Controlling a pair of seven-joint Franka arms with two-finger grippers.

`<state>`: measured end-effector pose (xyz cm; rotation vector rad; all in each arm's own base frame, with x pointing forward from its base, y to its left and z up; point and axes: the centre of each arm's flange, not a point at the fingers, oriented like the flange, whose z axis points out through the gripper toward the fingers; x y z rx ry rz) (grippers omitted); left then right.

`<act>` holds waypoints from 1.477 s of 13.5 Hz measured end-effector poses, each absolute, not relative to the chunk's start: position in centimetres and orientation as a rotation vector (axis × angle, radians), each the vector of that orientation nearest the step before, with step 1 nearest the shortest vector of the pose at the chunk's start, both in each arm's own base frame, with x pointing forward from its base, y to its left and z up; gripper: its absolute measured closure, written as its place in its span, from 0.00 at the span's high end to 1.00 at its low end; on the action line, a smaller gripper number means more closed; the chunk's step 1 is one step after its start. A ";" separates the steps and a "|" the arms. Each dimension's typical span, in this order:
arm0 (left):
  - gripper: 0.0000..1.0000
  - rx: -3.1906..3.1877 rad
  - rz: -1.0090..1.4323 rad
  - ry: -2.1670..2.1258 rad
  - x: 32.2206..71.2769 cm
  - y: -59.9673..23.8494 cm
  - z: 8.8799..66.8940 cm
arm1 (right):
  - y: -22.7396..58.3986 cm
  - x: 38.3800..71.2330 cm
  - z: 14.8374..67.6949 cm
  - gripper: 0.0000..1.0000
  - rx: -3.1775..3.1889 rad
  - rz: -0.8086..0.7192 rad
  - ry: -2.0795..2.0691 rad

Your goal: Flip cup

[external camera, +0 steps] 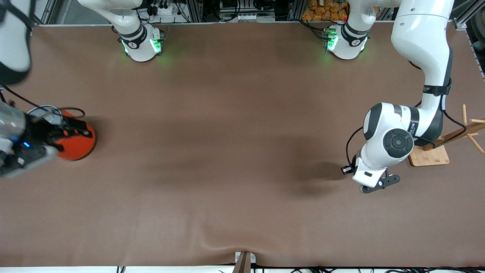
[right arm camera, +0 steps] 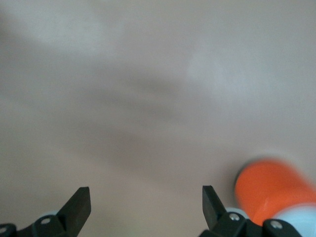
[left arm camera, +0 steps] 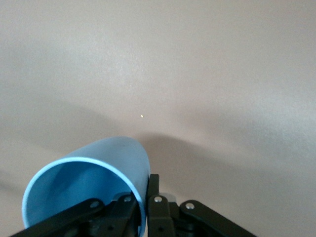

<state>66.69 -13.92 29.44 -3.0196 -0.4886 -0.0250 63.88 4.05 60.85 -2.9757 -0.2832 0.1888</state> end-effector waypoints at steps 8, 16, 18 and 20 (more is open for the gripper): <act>0.07 -3.011 0.081 -0.434 63.6 -15.9 25.0 | 4.1 54.4 65.9 1.00 -3.044 0.248 0.233; 0.88 -3.042 -0.050 -0.252 62.8 -11.9 40.9 | 3.1 52.5 66.6 1.00 -3.107 0.210 0.259; 1.00 -3.039 -0.045 -0.159 61.0 -10.3 46.2 | 4.1 52.4 67.3 1.00 -3.139 0.172 0.201; 1.00 -3.039 -0.041 -0.085 59.3 -8.2 50.3 | 4.4 52.3 67.7 1.00 -3.146 0.150 0.180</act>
